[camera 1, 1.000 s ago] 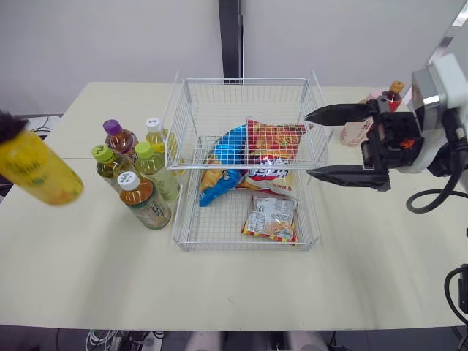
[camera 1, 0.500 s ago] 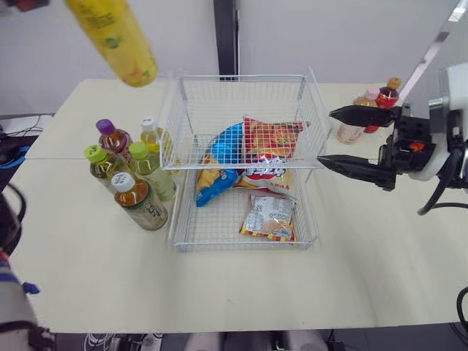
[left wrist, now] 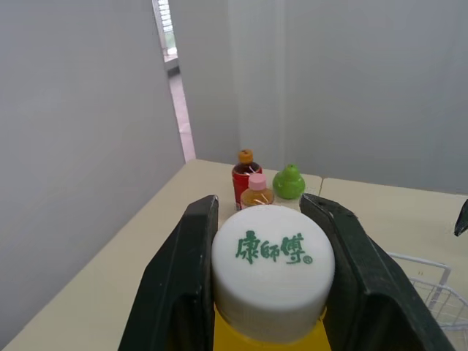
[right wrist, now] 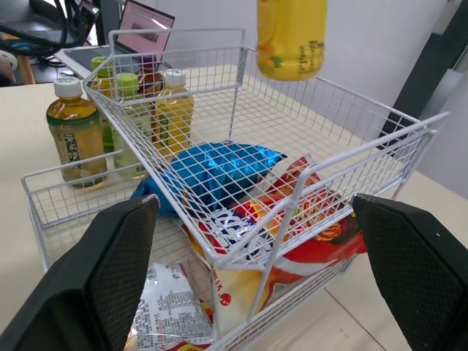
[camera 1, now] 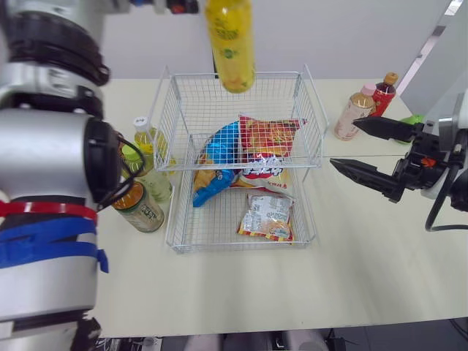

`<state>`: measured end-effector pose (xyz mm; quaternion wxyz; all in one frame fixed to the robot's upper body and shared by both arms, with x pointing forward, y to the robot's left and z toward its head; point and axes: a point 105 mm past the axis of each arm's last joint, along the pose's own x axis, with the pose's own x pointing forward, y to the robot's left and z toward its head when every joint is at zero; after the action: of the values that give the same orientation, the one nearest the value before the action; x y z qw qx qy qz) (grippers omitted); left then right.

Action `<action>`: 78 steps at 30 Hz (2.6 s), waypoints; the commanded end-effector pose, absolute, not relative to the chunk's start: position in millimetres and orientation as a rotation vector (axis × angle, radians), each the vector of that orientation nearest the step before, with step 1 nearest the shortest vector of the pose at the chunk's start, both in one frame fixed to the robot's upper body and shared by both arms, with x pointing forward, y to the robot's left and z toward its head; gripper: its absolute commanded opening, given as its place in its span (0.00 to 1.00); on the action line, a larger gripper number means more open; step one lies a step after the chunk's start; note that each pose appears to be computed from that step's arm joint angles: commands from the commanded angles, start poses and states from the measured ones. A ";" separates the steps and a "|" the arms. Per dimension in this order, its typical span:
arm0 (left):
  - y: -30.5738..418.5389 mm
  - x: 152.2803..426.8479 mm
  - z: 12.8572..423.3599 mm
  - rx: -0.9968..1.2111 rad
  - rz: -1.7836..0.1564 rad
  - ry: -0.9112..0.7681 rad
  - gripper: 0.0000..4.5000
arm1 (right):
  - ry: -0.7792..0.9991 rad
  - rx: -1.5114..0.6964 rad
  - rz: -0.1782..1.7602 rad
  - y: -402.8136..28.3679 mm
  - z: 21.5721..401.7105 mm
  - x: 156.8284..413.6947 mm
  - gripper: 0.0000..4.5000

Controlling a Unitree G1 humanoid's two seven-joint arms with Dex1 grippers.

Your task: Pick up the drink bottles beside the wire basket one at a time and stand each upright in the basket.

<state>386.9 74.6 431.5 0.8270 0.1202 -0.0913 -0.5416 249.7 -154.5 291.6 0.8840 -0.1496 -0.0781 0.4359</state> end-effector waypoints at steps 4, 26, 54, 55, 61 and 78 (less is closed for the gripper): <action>47.8 393.4 435.2 0.245 -1.129 -0.296 0.30 | -0.245 -0.315 0.847 -152.9 306.1 242.0 1.00; 18.5 399.0 420.5 0.264 -1.139 -0.261 0.74 | -0.249 -0.307 0.821 -145.9 304.4 248.6 1.00; 260.9 309.1 411.7 0.340 -0.690 -0.131 0.99 | -0.239 -0.397 1.172 -121.9 312.3 264.8 1.00; 268.8 302.3 407.3 0.337 -0.668 -0.124 0.99 | -0.239 -0.403 1.193 -120.1 312.4 266.1 1.00; 313.7 265.3 371.7 0.273 -0.555 -0.044 0.99 | -0.240 -0.411 1.296 -110.1 313.4 269.7 1.00; 384.3 202.6 255.8 0.075 -0.244 0.136 0.99 | -0.281 -0.444 1.514 -62.8 312.0 264.3 1.00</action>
<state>203.8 389.6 244.4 0.9874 0.0169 0.0941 -0.1260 267.1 -66.4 303.2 0.7002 -0.1814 -0.1043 0.6826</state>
